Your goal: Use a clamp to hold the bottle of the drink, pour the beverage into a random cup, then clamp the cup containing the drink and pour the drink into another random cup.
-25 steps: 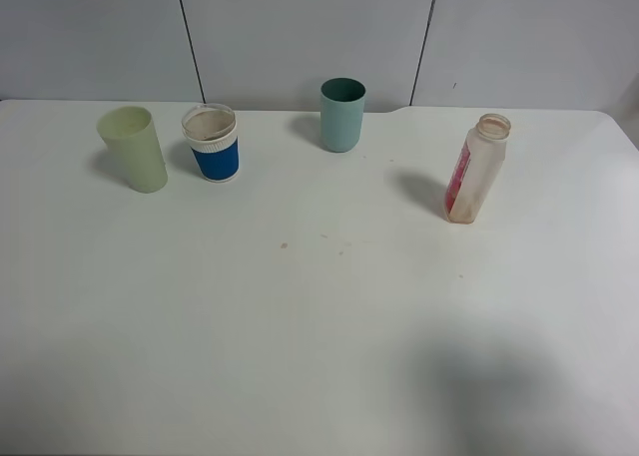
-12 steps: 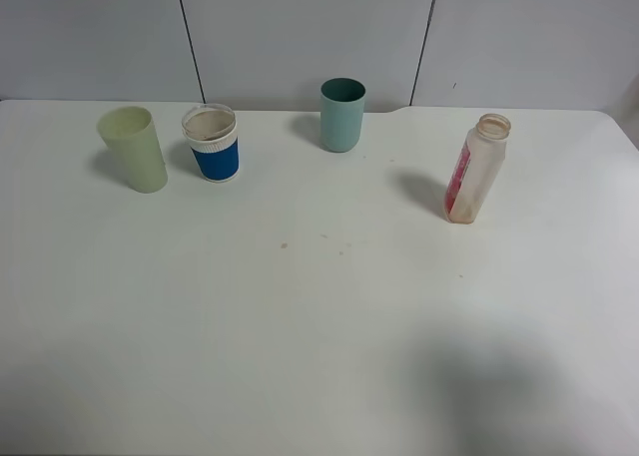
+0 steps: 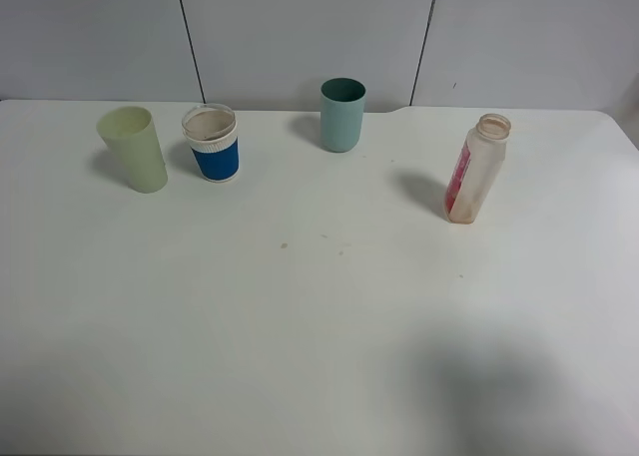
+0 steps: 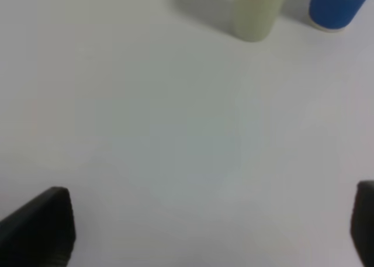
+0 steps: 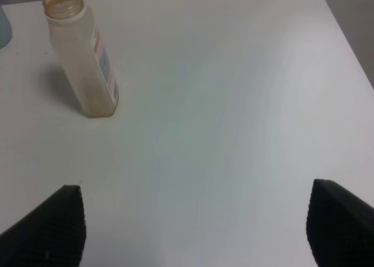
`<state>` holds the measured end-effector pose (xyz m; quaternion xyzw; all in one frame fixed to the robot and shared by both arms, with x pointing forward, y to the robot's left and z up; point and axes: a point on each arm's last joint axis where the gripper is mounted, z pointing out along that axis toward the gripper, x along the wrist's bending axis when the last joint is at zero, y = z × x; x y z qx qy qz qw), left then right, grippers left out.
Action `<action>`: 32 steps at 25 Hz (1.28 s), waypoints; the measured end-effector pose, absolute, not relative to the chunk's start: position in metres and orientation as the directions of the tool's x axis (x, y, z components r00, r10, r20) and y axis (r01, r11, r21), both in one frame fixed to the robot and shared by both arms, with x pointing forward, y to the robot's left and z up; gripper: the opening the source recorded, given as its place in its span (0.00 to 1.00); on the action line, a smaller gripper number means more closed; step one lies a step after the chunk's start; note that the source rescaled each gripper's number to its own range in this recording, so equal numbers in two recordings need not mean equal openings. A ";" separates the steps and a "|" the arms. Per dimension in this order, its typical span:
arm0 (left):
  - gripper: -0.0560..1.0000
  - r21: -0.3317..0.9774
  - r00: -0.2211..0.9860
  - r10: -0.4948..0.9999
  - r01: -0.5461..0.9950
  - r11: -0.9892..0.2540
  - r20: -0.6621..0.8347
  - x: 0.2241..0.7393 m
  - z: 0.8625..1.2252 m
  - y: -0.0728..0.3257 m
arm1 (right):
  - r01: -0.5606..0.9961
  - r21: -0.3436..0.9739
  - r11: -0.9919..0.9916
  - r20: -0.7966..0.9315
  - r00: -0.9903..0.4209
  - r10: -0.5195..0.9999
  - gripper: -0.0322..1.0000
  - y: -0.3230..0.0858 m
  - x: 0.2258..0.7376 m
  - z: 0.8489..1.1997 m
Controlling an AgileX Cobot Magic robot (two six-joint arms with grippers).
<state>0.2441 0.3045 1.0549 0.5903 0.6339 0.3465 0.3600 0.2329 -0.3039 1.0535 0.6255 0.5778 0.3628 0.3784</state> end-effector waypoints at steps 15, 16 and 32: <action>0.97 0.865 -0.031 0.999 0.499 0.053 -0.043 0.244 1.055 0.304 | 0.448 0.893 -0.046 0.017 0.069 0.997 0.61 -0.304 0.233 1.054; 0.97 0.865 -0.031 0.999 0.499 0.053 -0.043 0.244 1.055 0.304 | 0.448 0.893 -0.046 0.017 0.069 0.997 0.61 -0.304 0.233 1.054; 0.97 0.866 -0.029 0.999 0.498 0.052 -0.043 0.244 1.055 0.304 | 0.448 0.893 -0.046 0.017 0.069 0.997 0.61 -0.304 0.233 1.054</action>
